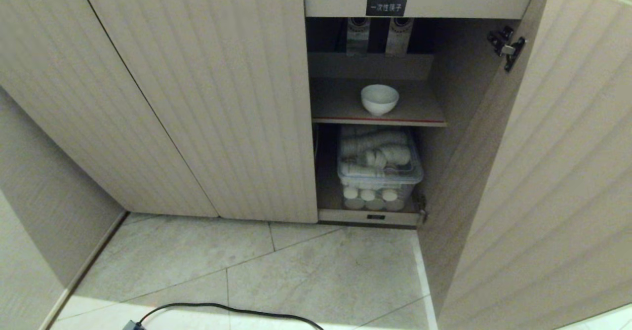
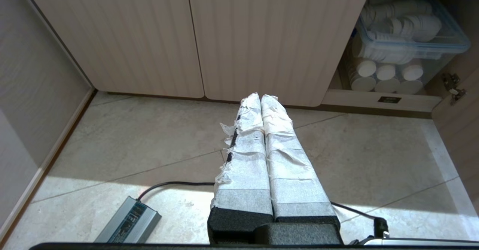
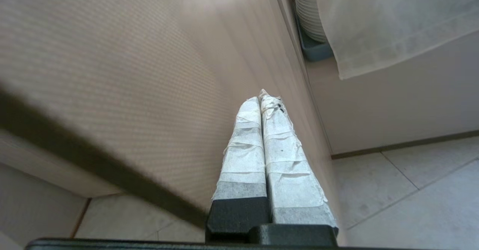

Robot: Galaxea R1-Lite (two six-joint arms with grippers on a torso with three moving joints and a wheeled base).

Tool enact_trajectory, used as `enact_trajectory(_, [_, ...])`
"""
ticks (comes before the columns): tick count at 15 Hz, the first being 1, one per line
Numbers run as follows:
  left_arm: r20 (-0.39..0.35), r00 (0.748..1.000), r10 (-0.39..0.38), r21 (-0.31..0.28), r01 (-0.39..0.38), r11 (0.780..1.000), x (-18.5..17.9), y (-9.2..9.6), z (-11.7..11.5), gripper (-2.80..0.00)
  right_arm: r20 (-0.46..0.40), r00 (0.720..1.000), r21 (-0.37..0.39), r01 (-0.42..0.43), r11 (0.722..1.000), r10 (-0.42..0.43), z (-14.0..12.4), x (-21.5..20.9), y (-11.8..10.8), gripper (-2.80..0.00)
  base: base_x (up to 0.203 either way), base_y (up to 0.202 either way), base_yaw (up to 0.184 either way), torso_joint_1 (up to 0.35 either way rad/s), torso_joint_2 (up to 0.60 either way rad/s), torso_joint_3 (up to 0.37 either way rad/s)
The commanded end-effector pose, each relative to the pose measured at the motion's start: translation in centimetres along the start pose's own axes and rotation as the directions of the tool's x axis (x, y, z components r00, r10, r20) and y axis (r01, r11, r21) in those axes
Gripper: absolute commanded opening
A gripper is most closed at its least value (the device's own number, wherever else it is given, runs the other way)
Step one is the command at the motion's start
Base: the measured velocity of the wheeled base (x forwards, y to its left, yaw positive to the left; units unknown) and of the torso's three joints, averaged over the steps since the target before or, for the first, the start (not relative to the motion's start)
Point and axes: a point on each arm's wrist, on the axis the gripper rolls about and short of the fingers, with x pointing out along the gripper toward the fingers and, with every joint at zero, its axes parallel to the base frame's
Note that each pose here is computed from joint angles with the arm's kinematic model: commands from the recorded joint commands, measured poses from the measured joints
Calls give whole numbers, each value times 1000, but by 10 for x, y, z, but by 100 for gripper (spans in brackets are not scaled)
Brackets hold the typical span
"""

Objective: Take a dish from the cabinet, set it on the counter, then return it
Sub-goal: Close the cabinet door

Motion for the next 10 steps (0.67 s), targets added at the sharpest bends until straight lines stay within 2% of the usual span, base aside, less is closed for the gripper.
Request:
enact_trajectory(1, [2, 1000, 1, -1, -1, 1000, 0, 0, 0, -280, -28, 1000, 0, 7, 1000, -7, -2, 16, 2, -280, 0, 0, 0, 0, 0, 0])
enact_trajectory(10, [0, 1000, 1, -1, -1, 1000, 0, 0, 0, -280, -23, 997, 82, -71, 994, 73, 0, 26, 9, -280, 0, 0, 0, 0, 0, 0])
